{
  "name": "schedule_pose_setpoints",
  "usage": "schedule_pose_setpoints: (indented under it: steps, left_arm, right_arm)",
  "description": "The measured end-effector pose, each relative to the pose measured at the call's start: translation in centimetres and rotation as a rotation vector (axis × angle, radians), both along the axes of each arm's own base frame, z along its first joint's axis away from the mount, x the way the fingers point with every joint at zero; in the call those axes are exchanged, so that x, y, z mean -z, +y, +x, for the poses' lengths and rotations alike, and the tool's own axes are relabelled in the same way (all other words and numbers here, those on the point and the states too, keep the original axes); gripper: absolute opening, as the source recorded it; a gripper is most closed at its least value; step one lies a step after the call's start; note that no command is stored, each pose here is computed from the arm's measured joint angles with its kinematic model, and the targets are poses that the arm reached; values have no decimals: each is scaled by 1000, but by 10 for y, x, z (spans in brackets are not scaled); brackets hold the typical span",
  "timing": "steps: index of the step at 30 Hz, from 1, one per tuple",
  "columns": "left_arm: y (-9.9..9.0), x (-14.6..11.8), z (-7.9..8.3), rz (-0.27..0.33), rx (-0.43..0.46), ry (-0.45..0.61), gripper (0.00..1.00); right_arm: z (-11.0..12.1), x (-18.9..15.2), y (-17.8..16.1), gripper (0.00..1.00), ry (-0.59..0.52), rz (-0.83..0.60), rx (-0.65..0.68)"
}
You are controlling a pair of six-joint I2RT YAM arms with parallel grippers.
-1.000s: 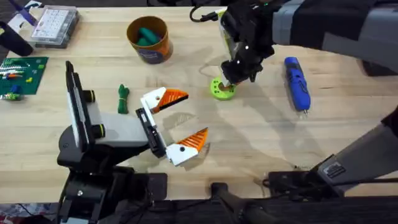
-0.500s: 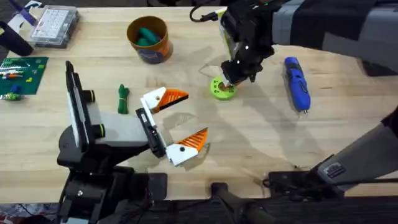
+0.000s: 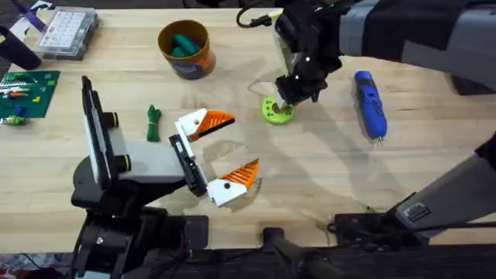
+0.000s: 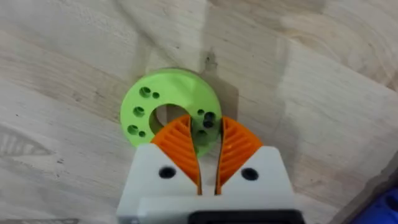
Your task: Pick up the gripper from the table and insert it into the empty holder that is missing its gripper. Then pick up a screw, insert it into the mounting hole, and use the screwdriver to tighten it. Finally, clean up the table by picking up the vegetable and placing it into the bucket.
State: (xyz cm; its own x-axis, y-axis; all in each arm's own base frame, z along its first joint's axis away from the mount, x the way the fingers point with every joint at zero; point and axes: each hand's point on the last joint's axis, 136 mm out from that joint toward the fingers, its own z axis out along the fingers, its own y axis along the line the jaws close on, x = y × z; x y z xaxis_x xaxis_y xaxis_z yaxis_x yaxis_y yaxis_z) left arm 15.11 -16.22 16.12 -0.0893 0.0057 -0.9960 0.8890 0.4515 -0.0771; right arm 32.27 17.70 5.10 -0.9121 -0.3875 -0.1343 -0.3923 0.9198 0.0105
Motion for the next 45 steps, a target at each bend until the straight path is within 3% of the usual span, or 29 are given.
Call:
schedule_pose_setpoints:
  steps: [5,12,15,22,32,45]
  left_arm:
    - [0,0,0,0,0,0,986]
    - [0,0,0,0,0,0,986]
    - [0,0,0,0,0,0,986]
    - [0,0,0,0,0,0,986]
    - [0,0,0,0,0,0,986]
    - [0,0,0,0,0,0,986]
  right_arm:
    - [0,0,0,281,0,0,1]
    - [0,0,0,742,0,0,-1]
    - [0,0,0,824,0,-1,-3]
    - [-4,-2,-2,859,11,-7,-3]
    - [-1,-31,0,863,-62,34,-3]
    - [-1,-32,0,861,-64,35,-3]
